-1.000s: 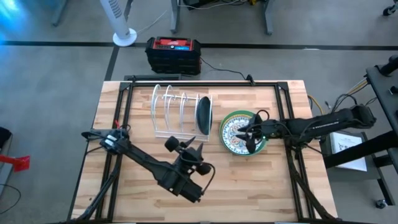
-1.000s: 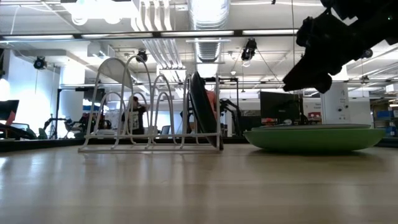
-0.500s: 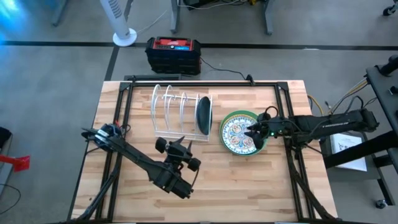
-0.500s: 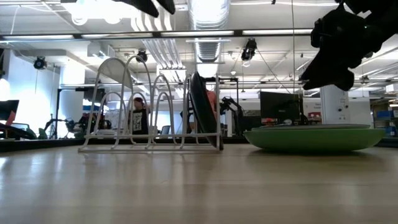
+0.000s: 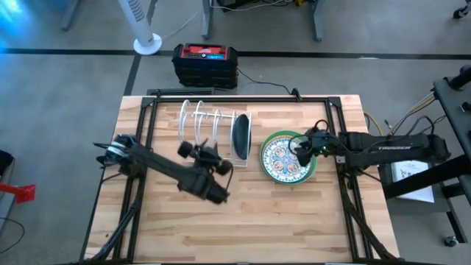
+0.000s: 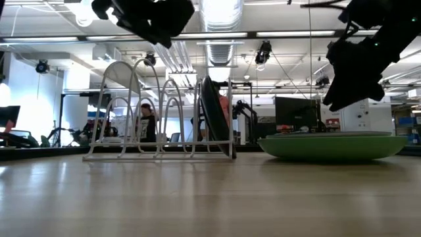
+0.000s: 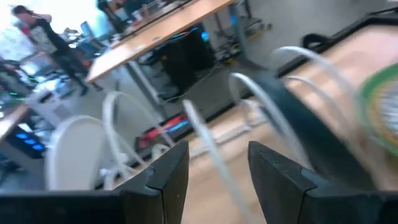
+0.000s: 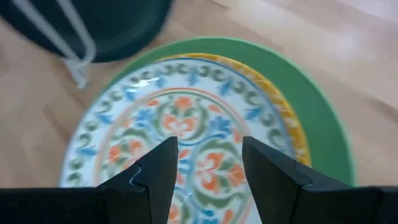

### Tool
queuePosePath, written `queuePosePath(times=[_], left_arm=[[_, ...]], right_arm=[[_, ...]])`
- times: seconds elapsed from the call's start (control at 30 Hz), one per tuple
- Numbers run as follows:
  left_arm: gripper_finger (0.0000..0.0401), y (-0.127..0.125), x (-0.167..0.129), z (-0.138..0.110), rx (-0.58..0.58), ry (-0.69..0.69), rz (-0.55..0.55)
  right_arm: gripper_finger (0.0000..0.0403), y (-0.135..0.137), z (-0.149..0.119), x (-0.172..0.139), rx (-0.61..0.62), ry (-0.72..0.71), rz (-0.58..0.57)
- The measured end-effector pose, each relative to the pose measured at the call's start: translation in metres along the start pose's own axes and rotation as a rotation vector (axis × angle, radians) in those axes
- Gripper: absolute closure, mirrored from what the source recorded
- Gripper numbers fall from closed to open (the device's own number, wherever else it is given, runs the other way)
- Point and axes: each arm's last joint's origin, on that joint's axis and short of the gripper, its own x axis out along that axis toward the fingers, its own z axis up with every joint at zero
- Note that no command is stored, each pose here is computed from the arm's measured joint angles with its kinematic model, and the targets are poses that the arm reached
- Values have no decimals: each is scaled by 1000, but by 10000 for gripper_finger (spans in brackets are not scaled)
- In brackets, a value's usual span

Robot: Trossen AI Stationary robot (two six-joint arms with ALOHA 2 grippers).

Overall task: Sort dishes
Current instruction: Put the white plate in the dish rack

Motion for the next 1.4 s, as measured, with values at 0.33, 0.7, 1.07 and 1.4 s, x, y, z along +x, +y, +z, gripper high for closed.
queuePosePath(times=[0.33,0.7,1.07,1.4], left_arm=[[246,64,8,13,4,-39,17],[246,91,33,16,-34,-58,50],[246,67,31,32,-78,110,-209],[247,-8,14,67,43,-34,-970]], right_arm=[[234,-17,5,17,62,68,-156],[231,-23,20,43,60,132,-168],[234,-25,12,48,2,269,-141],[244,-25,13,34,-79,233,-110]])
